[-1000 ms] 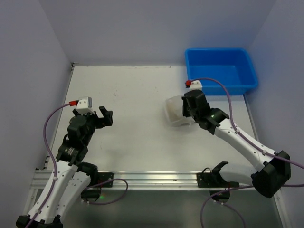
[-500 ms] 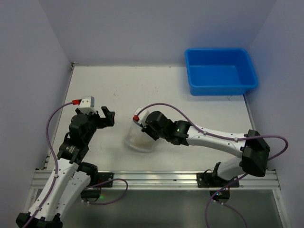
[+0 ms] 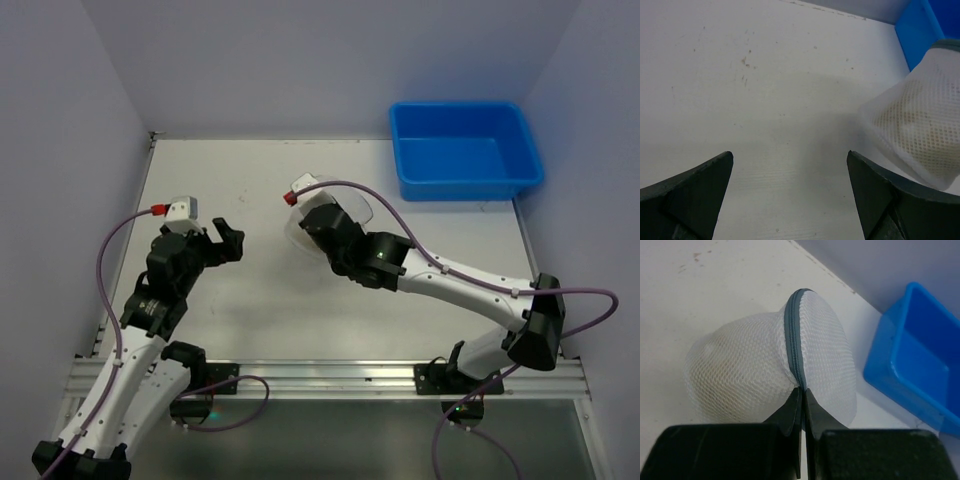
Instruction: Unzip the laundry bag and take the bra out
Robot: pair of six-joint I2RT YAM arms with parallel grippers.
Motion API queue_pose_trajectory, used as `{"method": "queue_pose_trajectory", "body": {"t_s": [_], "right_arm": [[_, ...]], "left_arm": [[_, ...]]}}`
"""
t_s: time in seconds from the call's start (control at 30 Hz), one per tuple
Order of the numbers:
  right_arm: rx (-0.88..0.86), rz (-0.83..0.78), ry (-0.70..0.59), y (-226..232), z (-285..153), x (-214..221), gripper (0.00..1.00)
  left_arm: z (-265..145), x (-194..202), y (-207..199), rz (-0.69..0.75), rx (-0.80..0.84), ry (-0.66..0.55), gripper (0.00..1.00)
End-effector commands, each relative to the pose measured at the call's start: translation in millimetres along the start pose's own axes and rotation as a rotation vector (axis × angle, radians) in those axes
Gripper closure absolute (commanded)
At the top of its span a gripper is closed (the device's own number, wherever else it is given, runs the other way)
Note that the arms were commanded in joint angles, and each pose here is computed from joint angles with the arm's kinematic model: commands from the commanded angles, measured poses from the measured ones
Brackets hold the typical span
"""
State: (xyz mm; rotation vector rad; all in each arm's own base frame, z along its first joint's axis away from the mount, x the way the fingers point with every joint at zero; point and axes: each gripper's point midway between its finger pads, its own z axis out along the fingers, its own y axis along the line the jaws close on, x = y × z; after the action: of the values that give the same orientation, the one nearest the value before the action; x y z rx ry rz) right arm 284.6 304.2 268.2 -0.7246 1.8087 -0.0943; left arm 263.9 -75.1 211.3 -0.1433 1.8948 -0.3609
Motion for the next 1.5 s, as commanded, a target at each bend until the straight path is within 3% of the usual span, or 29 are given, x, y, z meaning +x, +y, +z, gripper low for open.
{"method": "queue_pose_trajectory", "body": {"t_s": [0.0, 0.17, 0.4, 0.5, 0.53, 0.6, 0.73, 0.77, 0.9, 1.07, 1.2, 1.23, 1.47], "right_arm": [[0.199, -0.033, 0.017, -35.8, -2.4, -7.3, 1.00], [0.049, -0.024, 0.116, 23.3, 30.8, 24.5, 1.00], [-0.177, 0.189, 0.213, 128.1, 79.3, 47.2, 1.00], [-0.268, 0.252, 0.215, 154.8, 85.2, 34.8, 0.88], [-0.293, 0.275, 0.196, 158.3, 84.2, 22.9, 0.73], [-0.359, 0.303, 0.185, 166.2, 76.7, 9.5, 0.63], [-0.384, 0.386, 0.079, 138.9, 51.5, -42.5, 0.43], [-0.377, 0.400, 0.063, 130.3, 47.3, -49.6, 0.33], [-0.265, 0.494, 0.024, 73.8, 37.9, -60.6, 0.16], [-0.151, 0.669, 0.063, -6.1, 28.5, -21.8, 0.12], [-0.126, 0.748, 0.036, -36.3, 10.7, 7.6, 0.11], [-0.117, 0.742, 0.060, -34.9, 10.0, 27.1, 0.11], [-0.173, 0.821, 0.008, -36.7, -16.7, 56.4, 0.11]], "left_arm": [[-4.7, -17.4, -4.5, -0.055, -0.010, -0.034, 0.00], [-7.0, -4.0, 2.8, -0.101, -0.049, 0.001, 0.00], [-19.8, 2.2, 8.6, -0.161, -0.081, 0.008, 0.00], [-26.5, 0.2, 11.2, -0.188, -0.100, 0.001, 0.00], [-28.3, -1.8, 10.1, -0.202, -0.098, -0.004, 0.00], [-31.5, -0.5, 7.4, -0.220, -0.084, 0.001, 0.00], [-30.8, 3.3, -7.7, -0.273, -0.020, 0.041, 0.00], [-30.6, 5.6, -13.8, -0.287, 0.006, 0.063, 0.00], [-19.5, 11.6, -36.4, -0.380, 0.094, 0.128, 0.00], [-1.6, 34.2, -73.2, -0.517, 0.245, 0.261, 0.00], [12.5, 36.9, -101.3, -0.533, 0.296, 0.250, 0.00], [8.3, 41.8, -118.9, -0.516, 0.336, 0.264, 0.01], [38.6, 53.6, -142.6, -0.409, 0.326, 0.255, 0.04]]}}
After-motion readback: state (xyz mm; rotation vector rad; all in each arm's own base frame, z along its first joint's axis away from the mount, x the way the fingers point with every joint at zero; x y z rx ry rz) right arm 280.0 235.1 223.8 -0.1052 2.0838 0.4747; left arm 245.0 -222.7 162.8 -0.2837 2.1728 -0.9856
